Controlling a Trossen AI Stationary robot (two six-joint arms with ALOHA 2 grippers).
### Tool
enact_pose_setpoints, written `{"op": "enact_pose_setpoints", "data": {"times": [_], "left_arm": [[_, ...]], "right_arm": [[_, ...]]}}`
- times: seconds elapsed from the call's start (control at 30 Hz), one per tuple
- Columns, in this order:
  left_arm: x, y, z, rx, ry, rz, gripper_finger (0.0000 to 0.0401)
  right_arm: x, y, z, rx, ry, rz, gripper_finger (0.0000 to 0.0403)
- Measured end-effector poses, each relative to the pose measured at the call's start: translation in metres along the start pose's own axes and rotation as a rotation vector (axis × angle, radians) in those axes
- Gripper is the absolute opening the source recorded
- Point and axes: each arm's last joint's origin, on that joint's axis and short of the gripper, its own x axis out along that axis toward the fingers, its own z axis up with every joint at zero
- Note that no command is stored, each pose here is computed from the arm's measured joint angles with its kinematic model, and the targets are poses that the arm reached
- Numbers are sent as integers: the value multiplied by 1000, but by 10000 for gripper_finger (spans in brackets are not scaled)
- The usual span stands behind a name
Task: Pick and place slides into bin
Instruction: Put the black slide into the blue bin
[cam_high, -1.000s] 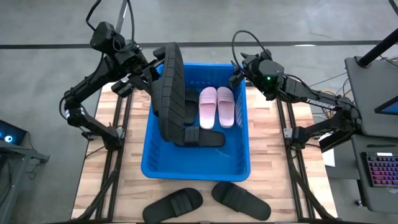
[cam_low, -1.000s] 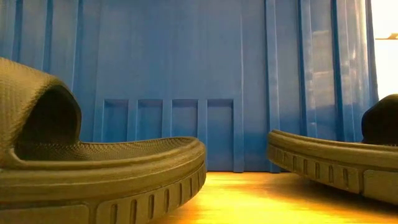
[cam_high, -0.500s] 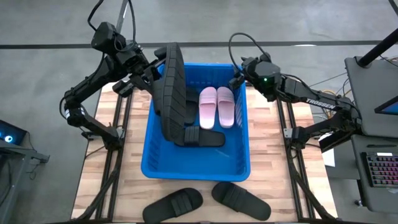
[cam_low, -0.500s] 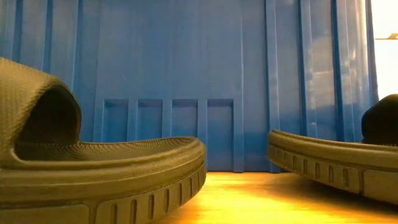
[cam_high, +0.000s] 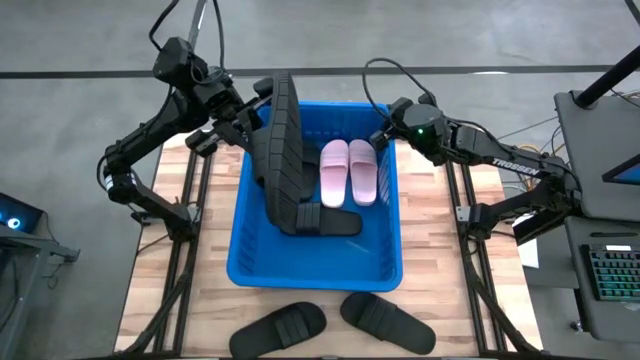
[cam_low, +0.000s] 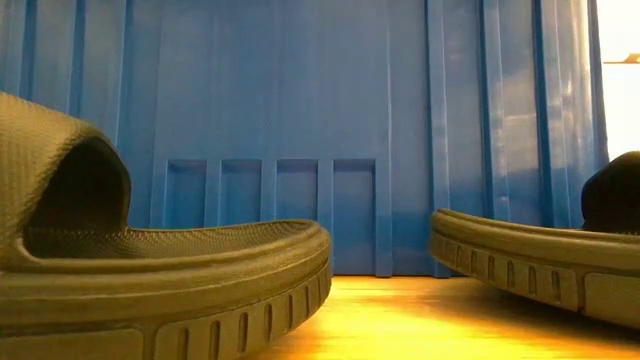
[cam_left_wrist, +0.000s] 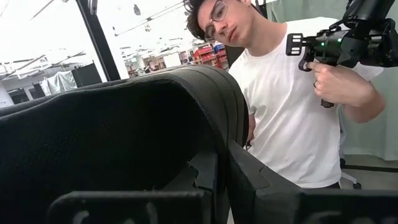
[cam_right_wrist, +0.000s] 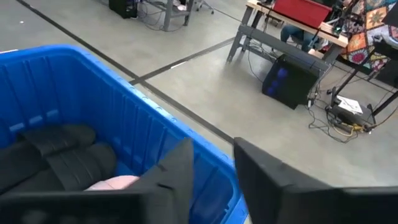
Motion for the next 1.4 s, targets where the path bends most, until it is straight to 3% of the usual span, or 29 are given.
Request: {"op": "enact_pose_setpoints", "data": {"times": [0.1, 0.17, 0.47, 0.9, 1.2, 1.4], "left_arm": [[0, 0, 0, 0, 0, 0, 0], [0, 0, 0, -1, 0, 0, 0], [0, 0, 0, -2, 0, 0, 0], [0, 7, -7, -63, 1, 6, 0], [1, 21, -25, -244, -10, 86, 0], [0, 35, -58, -486, 12, 164, 0]], "right_arm": [[0, 0, -1, -6, 8, 3, 34], [-1, 0, -2, -16, 21, 3, 17], [-6, -5, -12, 14, 105, -12, 12], [-12, -10, -12, 20, 104, -17, 12], [-12, -11, -17, 42, 145, -22, 12], [-13, -12, -22, 44, 194, -32, 12]]}}
